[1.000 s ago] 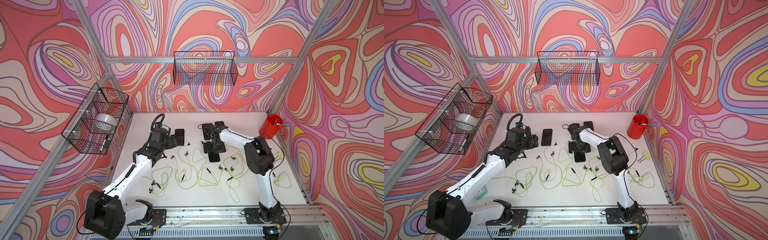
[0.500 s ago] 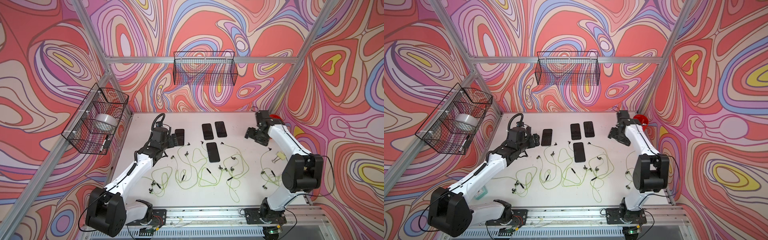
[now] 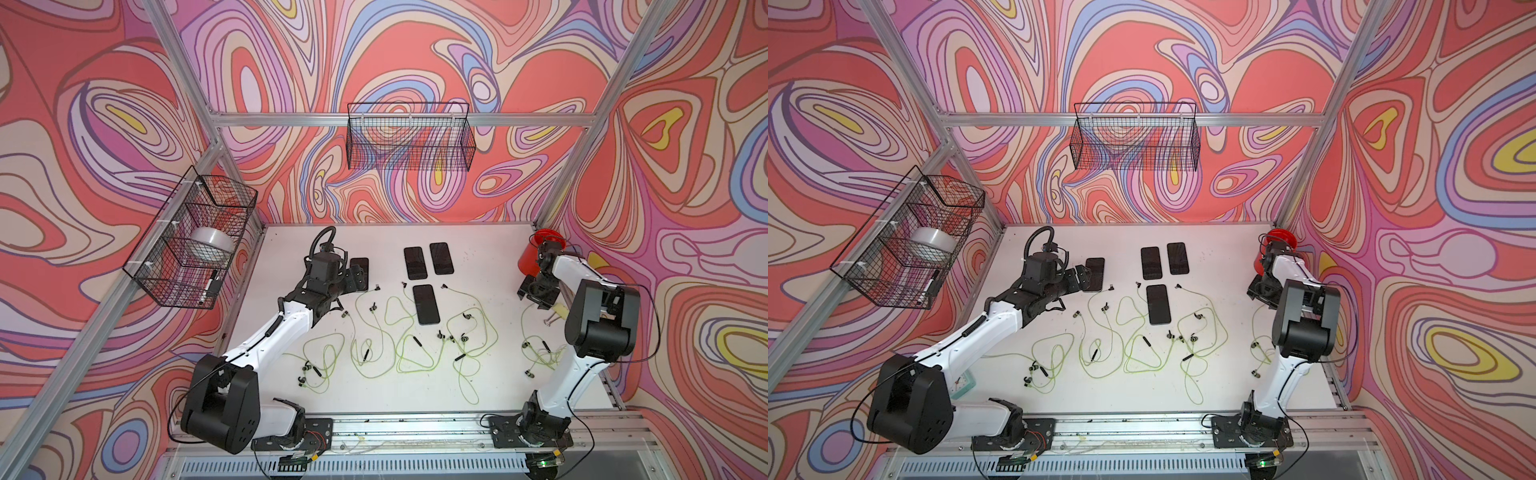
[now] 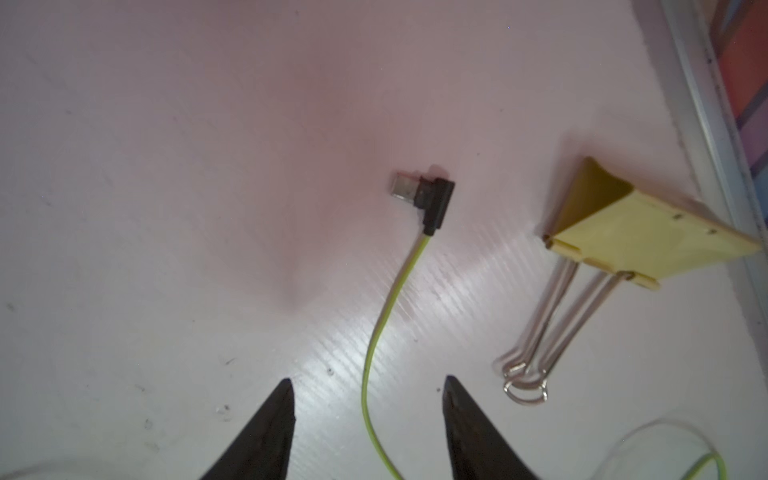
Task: Plug wired earphones into phones
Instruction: Pick up the wired earphone from the center of the board.
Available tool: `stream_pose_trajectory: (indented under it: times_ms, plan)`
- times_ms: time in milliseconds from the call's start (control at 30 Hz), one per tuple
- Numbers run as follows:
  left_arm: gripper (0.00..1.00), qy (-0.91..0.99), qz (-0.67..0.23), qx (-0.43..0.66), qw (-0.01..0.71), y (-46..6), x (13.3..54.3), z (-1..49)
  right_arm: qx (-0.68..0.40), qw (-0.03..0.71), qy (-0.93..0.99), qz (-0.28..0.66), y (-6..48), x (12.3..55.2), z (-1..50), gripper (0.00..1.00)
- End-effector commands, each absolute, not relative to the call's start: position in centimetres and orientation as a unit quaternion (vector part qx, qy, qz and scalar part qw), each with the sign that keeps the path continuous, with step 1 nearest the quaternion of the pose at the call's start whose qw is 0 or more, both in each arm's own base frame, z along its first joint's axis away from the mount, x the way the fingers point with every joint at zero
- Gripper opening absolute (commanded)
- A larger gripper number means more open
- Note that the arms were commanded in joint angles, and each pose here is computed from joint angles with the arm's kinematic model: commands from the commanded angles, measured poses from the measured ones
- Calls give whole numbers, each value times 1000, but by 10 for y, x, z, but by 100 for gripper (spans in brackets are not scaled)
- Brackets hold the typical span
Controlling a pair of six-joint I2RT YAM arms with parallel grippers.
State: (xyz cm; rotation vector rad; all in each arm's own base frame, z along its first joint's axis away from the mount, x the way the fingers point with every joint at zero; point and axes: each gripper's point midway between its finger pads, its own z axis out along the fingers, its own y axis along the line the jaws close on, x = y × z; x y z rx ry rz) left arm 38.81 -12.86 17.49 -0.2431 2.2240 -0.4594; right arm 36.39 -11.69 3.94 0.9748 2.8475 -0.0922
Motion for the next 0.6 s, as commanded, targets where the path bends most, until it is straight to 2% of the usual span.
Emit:
stream_pose_trajectory:
  times_ms: [0,100,167,233,333,567]
  plan:
    - [89,884,-183,-102,418,-128,387,175,325,73,942,-40,-128,372,34,56]
    - [89,884,-177,-103,419,-125,386,175,324,63,943,-47,-131,372,24,50]
    - [89,885,-175,-103,419,-125,385,176,322,56,944,-53,-132,370,18,41]
    - [88,884,-173,-104,421,-123,385,178,321,49,944,-53,-131,365,13,27]
    - [88,883,-176,-108,421,-124,386,180,317,50,946,-53,-129,359,11,0]
    - [90,887,-222,-93,395,-146,395,181,286,49,957,-17,-113,353,20,0]
